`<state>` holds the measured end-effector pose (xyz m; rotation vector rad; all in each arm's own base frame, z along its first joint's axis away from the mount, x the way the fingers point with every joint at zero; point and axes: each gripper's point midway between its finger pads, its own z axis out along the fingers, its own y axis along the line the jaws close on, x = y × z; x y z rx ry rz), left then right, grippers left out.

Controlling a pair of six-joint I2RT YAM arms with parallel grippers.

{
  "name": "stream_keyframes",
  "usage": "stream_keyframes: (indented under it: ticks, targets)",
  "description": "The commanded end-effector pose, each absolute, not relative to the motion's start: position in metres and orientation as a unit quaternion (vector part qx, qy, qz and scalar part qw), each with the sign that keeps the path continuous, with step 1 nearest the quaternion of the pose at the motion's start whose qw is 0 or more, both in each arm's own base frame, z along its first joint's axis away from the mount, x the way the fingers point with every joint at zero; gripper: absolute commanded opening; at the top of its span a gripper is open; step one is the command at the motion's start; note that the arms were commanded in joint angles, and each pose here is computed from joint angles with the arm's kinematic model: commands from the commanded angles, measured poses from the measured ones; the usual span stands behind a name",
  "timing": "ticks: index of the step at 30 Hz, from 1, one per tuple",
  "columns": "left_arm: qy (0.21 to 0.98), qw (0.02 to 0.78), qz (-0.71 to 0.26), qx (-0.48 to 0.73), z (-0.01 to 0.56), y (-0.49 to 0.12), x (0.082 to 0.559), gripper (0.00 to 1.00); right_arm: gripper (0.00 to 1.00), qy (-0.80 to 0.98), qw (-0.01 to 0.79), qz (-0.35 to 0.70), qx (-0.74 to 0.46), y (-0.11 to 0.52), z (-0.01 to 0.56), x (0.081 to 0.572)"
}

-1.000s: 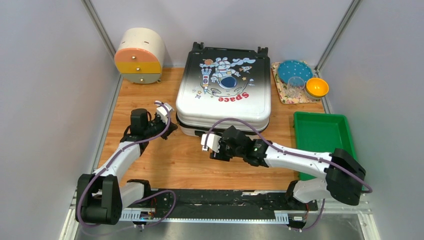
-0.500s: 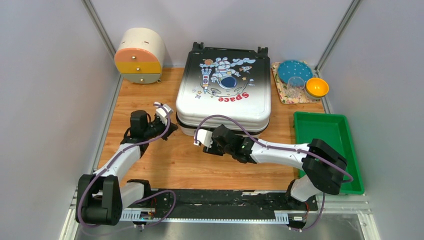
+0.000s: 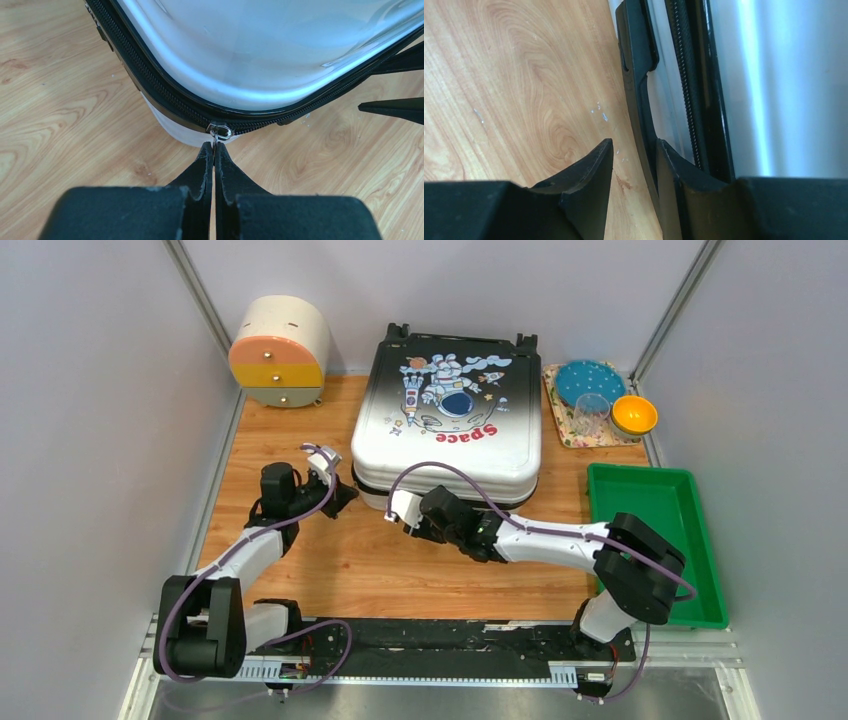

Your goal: Open, take out, and arrange the luggage

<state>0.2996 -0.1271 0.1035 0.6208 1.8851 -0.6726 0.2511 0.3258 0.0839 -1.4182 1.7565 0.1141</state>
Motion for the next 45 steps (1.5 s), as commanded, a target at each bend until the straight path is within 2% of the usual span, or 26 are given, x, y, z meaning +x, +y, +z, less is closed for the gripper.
stream_keyframes:
  ticks: [1, 4, 6, 9, 10, 12, 13, 21, 30, 39, 45]
  targets:
    - [0.78, 0.503, -0.275, 0.251, 0.101, -0.128, 0.304, 0.0, 0.39, 0.74, 0.365, 0.065, -0.562, 0.321, 0.045, 0.242]
    - [0.781, 0.502, -0.271, 0.254, 0.1, -0.127, 0.302, 0.0, 0.37, 0.747, 0.35, 0.055, -0.562, 0.315, 0.035, 0.24]
    - [0.782, 0.5, -0.272, 0.255, 0.097, -0.127, 0.299, 0.0, 0.32, 0.749, 0.342, 0.041, -0.566, 0.309, 0.03, 0.241]
    - [0.784, 0.496, -0.272, 0.254, 0.095, -0.127, 0.297, 0.0, 0.21, 0.743, 0.336, 0.029, -0.579, 0.299, 0.025, 0.237]
    - [0.785, 0.497, -0.268, 0.254, 0.095, -0.125, 0.298, 0.0, 0.13, 0.737, 0.33, 0.023, -0.589, 0.293, 0.021, 0.235]
    - [0.787, 0.498, -0.262, 0.254, 0.094, -0.123, 0.299, 0.0, 0.07, 0.733, 0.33, 0.028, -0.594, 0.292, 0.026, 0.232]
    - [0.785, 0.501, -0.256, 0.26, 0.094, -0.122, 0.301, 0.0, 0.01, 0.729, 0.326, 0.03, -0.602, 0.29, 0.025, 0.229]
    - [0.786, 0.52, -0.224, 0.246, 0.104, -0.095, 0.316, 0.0, 0.0, 0.72, 0.272, 0.054, -0.636, 0.273, 0.025, 0.201]
    - [0.77, 0.544, -0.174, 0.283, 0.112, -0.079, 0.327, 0.0, 0.0, 0.72, 0.217, 0.071, -0.655, 0.245, 0.016, 0.173]
    - [0.779, 0.567, -0.098, 0.248, 0.121, -0.042, 0.361, 0.0, 0.0, 0.728, 0.196, 0.074, -0.653, 0.235, 0.013, 0.166]
    - [0.748, 0.584, -0.121, 0.291, 0.131, -0.053, 0.377, 0.0, 0.0, 0.727, 0.18, 0.078, -0.658, 0.226, 0.01, 0.157]
